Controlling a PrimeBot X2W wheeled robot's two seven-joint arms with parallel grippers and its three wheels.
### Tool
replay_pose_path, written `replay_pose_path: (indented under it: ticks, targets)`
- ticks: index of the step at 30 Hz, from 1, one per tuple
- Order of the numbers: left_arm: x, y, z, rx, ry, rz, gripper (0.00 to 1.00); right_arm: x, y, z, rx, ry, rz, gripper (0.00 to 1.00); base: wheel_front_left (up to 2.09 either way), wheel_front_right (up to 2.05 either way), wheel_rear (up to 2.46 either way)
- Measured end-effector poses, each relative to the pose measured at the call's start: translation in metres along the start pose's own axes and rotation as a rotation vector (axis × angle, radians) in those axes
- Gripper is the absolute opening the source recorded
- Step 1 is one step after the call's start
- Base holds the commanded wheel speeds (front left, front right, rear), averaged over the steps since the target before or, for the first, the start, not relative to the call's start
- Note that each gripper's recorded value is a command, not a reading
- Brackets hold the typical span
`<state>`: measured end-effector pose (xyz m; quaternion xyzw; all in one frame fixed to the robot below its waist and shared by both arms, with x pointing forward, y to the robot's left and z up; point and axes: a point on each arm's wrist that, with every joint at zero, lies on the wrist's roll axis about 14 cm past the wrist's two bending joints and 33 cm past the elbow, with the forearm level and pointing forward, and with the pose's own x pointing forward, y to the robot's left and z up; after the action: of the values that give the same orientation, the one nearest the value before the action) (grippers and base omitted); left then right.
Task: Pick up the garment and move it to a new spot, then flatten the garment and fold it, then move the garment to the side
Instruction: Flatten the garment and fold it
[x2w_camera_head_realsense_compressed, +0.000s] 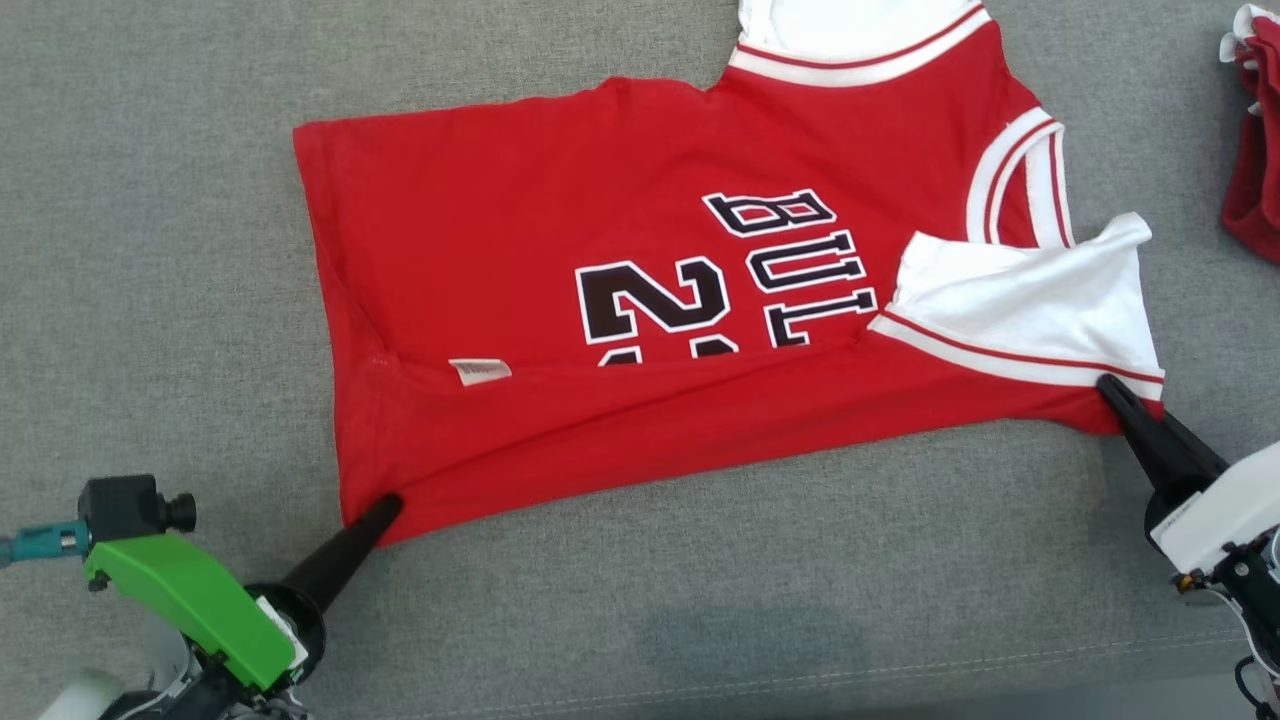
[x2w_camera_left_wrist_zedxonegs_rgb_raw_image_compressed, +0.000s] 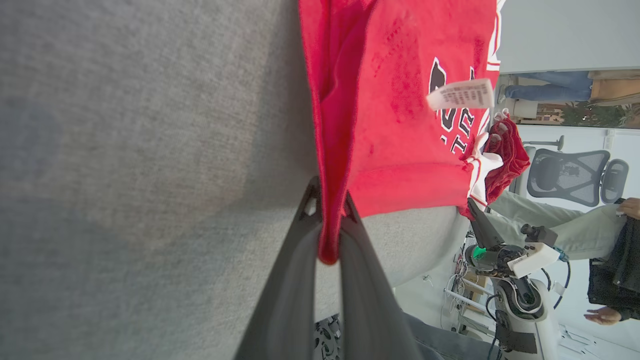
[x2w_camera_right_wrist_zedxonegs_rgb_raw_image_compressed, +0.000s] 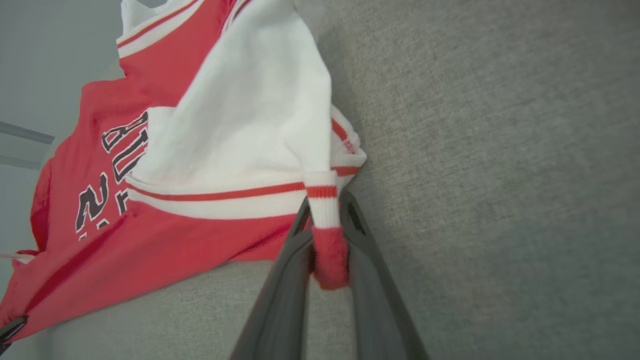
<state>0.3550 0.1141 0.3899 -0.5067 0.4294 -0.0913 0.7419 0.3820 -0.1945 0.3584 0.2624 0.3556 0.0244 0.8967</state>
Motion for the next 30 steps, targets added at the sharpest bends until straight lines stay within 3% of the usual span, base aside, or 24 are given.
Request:
replay_pose_path:
  ticks: [6,14,15,16,18,19,20,21,22,23,30]
  targets:
    - [-0.012,0.010,-0.020,-0.072,0.007,0.025,0.00,-0.018,-0.012,-0.012,0.024,0.023,-0.034,0.00,0.00,0.00,0.00]
    - [-0.017,0.016,-0.015,-0.073,-0.030,0.045,0.00,-0.024,-0.011,-0.024,0.021,0.053,-0.039,0.00,0.00,0.00,0.00]
    - [-0.017,0.016,-0.015,-0.072,-0.029,0.043,0.05,-0.024,-0.011,-0.025,0.016,0.055,-0.043,0.15,0.00,0.00,0.00]
    - [-0.017,0.015,-0.016,-0.071,-0.025,0.041,0.20,-0.024,-0.011,-0.025,0.013,0.057,-0.046,0.26,0.00,0.00,0.00]
    - [-0.017,0.015,-0.022,-0.070,-0.005,0.042,0.34,-0.024,-0.011,-0.027,0.006,0.064,-0.047,0.37,0.00,0.00,0.00]
    - [-0.017,0.016,-0.024,-0.069,0.000,0.044,0.43,-0.024,-0.012,-0.027,0.006,0.067,-0.048,0.49,0.00,0.00,0.00]
    - [-0.017,0.017,-0.024,-0.065,0.003,0.047,0.46,-0.024,-0.012,-0.028,0.005,0.071,-0.047,0.51,0.00,0.00,0.00]
    - [-0.017,0.017,-0.024,-0.060,0.003,0.048,0.52,-0.024,-0.011,-0.029,0.003,0.074,-0.045,0.65,0.00,0.00,0.00]
    - [-0.016,0.017,-0.024,-0.059,0.004,0.048,0.84,-0.024,-0.010,-0.029,0.001,0.075,-0.043,0.88,0.00,0.00,0.00]
    - [-0.016,0.017,-0.025,-0.060,0.004,0.048,1.00,-0.024,-0.010,-0.029,0.001,0.075,-0.041,1.00,0.00,0.00,0.00]
    - [-0.020,0.025,-0.014,-0.042,-0.032,0.076,1.00,-0.025,-0.015,-0.021,-0.048,0.062,-0.062,1.00,0.00,0.00,0.00]
